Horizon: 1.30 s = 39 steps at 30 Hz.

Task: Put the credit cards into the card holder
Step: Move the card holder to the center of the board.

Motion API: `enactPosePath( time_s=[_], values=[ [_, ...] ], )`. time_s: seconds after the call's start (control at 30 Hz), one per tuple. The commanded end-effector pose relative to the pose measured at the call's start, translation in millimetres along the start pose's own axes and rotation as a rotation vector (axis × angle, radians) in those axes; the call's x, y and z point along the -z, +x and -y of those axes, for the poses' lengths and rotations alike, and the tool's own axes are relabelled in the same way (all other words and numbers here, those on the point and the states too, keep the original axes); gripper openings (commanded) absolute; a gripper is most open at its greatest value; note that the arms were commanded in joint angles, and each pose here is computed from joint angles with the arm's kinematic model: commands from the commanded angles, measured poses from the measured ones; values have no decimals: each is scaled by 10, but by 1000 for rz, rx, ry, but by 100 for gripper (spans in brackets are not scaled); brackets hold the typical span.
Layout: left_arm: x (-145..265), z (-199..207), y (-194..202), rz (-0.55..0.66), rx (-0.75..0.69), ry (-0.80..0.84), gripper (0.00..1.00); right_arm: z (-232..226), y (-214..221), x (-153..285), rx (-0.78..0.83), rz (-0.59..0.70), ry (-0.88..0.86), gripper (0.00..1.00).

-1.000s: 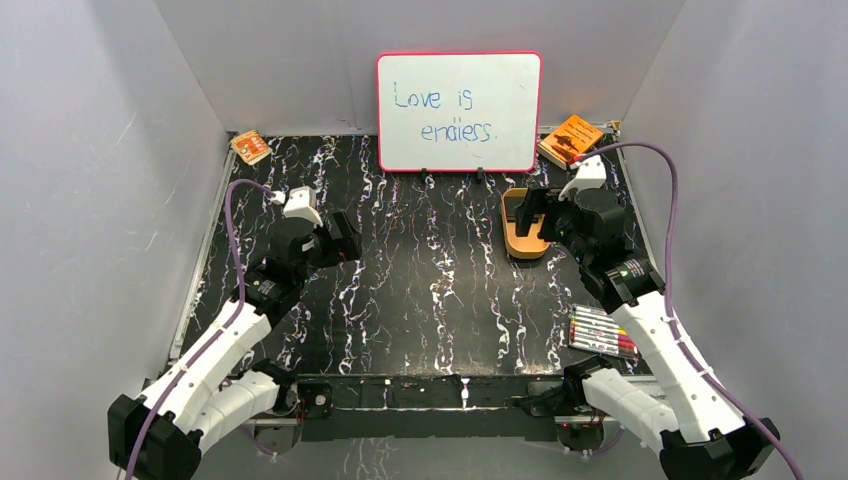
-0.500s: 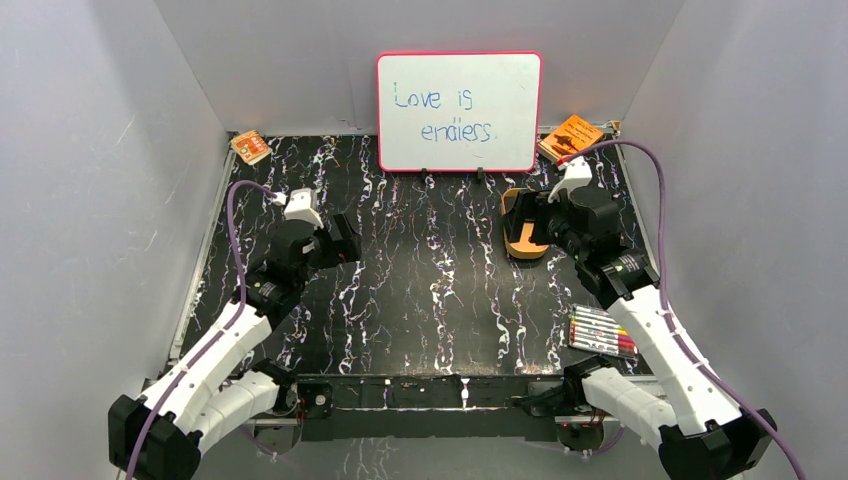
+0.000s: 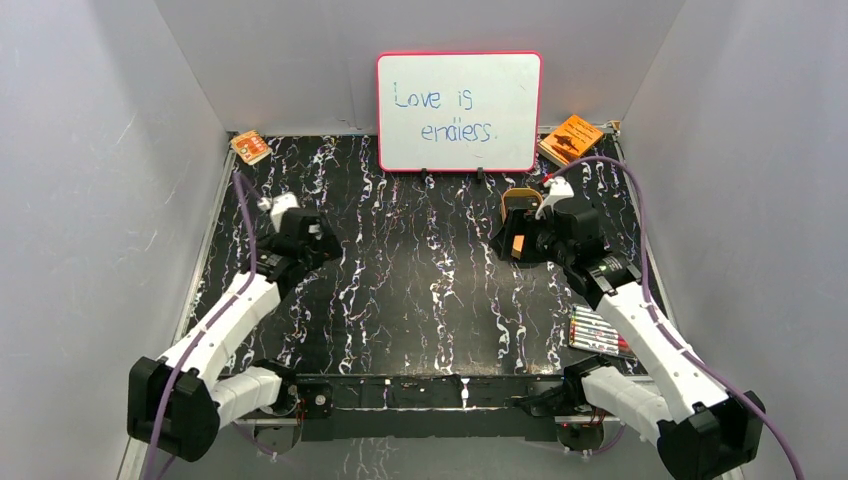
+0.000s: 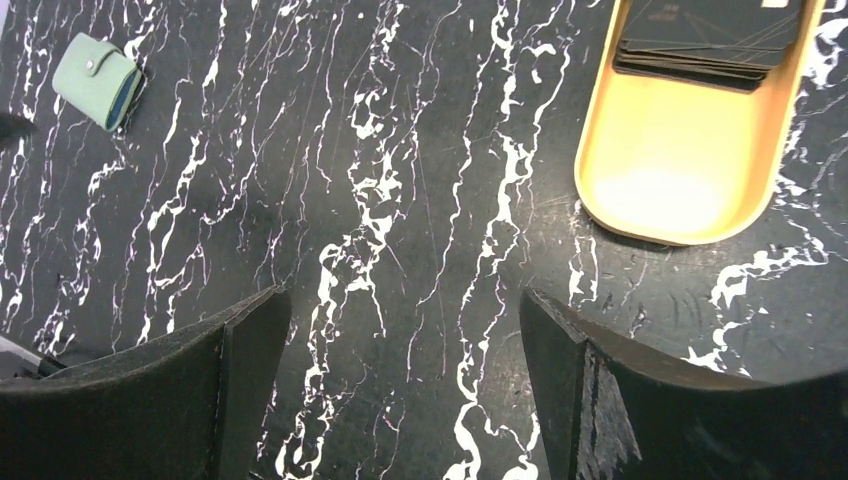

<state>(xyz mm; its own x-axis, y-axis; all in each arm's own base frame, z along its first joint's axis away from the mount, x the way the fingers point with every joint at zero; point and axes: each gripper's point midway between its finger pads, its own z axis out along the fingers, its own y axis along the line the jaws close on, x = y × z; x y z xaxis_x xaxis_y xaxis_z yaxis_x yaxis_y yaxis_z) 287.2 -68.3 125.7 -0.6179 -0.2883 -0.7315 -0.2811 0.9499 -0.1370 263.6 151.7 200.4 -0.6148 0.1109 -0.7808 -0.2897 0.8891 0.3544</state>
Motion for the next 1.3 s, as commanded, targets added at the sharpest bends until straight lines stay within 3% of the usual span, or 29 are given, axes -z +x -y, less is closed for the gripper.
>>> enactPosePath(
  time_s=[0.0,0.3,0.43,0.73,1.03,1.27],
  values=[
    [-46,-439,-158,-38,272,-126,96,-153,-87,-128,-35,26,-80,92],
    [-596,-624,-298,-148,757,-227,95,-330,-177,-176,-63,18,-150,91],
    [-842,-780,-339,-164,869,-299,94,-370,-208,-142,-63,27,-167,91],
    [-1157,-1071,-417,-163,926,-400,93,-417,-327,-84,-46,53,-173,91],
    [-1355,-1193,-294,-247,879,-466,90,-436,-395,-50,-38,69,-173,91],
    [-1512,-1054,-177,-339,813,-383,73,-456,-441,23,-27,78,-175,92]
  ],
)
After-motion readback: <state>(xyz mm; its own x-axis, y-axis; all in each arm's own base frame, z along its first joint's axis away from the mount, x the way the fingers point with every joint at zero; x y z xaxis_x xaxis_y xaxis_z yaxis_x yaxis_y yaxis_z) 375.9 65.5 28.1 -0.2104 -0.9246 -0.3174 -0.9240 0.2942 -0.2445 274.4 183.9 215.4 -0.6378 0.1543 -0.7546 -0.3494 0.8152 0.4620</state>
